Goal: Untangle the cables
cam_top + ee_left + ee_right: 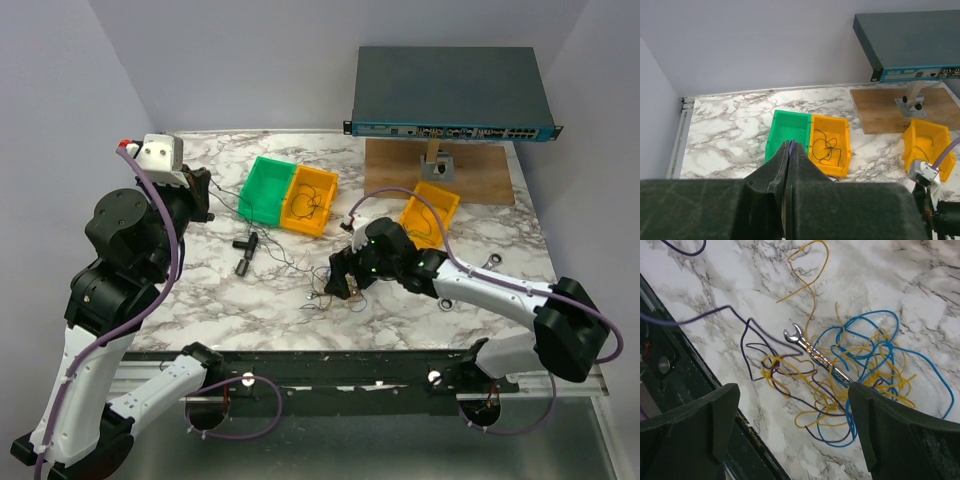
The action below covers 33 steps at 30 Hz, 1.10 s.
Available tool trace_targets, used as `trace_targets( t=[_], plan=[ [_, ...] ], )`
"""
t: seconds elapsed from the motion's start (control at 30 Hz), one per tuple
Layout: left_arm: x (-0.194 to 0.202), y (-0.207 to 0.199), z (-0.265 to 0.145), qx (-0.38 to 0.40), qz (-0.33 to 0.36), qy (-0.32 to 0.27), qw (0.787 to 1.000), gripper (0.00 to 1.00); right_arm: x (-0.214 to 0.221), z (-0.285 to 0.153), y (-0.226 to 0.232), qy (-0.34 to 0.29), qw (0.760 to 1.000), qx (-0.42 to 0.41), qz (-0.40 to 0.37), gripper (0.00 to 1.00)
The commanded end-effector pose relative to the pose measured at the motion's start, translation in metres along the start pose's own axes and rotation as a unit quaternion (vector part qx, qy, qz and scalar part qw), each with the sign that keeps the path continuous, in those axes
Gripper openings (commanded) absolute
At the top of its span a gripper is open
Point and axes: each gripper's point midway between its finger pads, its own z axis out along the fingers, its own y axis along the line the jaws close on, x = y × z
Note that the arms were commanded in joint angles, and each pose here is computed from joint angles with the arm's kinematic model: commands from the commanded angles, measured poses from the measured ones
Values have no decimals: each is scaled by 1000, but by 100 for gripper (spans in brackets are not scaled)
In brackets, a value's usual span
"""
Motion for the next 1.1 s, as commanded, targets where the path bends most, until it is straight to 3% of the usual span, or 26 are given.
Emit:
trace_targets(
  t=[0.0,0.1,0.33,0.43,0.53,0.67,0.87,0.93,1.07],
  plan=[
    [-3,2,-3,1,10,-5,1000,0,-13,26,19,-32,998,-31,-43,99],
    [-5,4,-5,-3,11,-7,1000,0,-4,45,6,-16,999,7,-46,93],
    [-14,23,-9,-50,37,-17,998,0,32,49,-14,19,999,44,-25,55],
    [-23,45,-15,-109,53,-29,992,0,38,33,-27,5,997,82,-6,32],
    [-31,62,-24,-153,53,-39,986,0,47,7,-55,-4,985,171,26,11],
    [-28,77,-28,-193,62,-35,979,0,40,-39,-92,-58,947,303,84,1],
    [-21,85,-23,-221,64,-21,973,0,23,-107,-123,-160,881,418,151,1],
    [-19,79,-19,-203,61,-18,977,0,18,-117,-122,-182,877,415,159,1],
    [-9,42,-3,-100,40,-9,994,0,7,-119,-111,-193,893,379,145,1]
  ],
)
